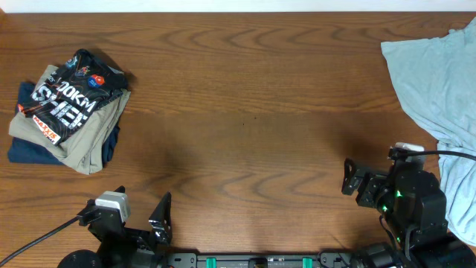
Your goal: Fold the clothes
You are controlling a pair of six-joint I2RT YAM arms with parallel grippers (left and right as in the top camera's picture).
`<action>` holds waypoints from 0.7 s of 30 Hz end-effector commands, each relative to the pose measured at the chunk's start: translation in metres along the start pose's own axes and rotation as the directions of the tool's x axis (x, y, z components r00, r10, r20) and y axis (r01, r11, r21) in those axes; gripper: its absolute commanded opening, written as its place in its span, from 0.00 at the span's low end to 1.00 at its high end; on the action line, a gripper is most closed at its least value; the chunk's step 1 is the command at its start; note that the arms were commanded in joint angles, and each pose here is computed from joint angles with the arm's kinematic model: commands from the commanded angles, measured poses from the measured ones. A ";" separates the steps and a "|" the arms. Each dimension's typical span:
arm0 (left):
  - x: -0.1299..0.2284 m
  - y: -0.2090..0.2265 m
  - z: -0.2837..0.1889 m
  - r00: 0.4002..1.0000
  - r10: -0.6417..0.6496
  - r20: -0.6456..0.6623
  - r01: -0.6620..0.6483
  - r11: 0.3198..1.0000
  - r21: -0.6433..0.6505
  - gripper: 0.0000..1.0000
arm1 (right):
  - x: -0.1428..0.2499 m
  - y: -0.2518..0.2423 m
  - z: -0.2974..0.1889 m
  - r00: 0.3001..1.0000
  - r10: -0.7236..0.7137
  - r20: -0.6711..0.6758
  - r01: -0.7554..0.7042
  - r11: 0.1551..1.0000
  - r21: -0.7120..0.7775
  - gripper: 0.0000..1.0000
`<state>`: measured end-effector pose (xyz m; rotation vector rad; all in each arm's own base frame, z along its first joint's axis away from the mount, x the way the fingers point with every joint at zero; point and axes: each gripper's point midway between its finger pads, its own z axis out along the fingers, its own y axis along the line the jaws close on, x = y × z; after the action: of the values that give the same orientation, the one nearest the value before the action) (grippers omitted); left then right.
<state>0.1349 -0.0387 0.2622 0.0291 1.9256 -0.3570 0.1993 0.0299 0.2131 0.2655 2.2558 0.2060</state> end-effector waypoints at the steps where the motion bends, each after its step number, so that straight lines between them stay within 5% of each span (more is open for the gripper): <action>1: 0.001 0.002 0.000 1.000 -0.007 0.001 0.007 1.000 -0.008 0.98 | 0.006 -0.004 0.002 1.000 0.004 -0.016 -0.003 1.000 0.022 0.99; 21: 0.001 0.002 0.000 1.000 -0.007 0.001 0.007 1.000 -0.008 0.98 | 0.018 -0.042 -0.012 0.985 0.110 0.129 -0.122 0.989 0.083 0.99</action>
<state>0.1350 -0.0386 0.2619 0.0286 1.9263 -0.3562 0.1756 0.0009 0.2083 0.3948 2.1645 0.1601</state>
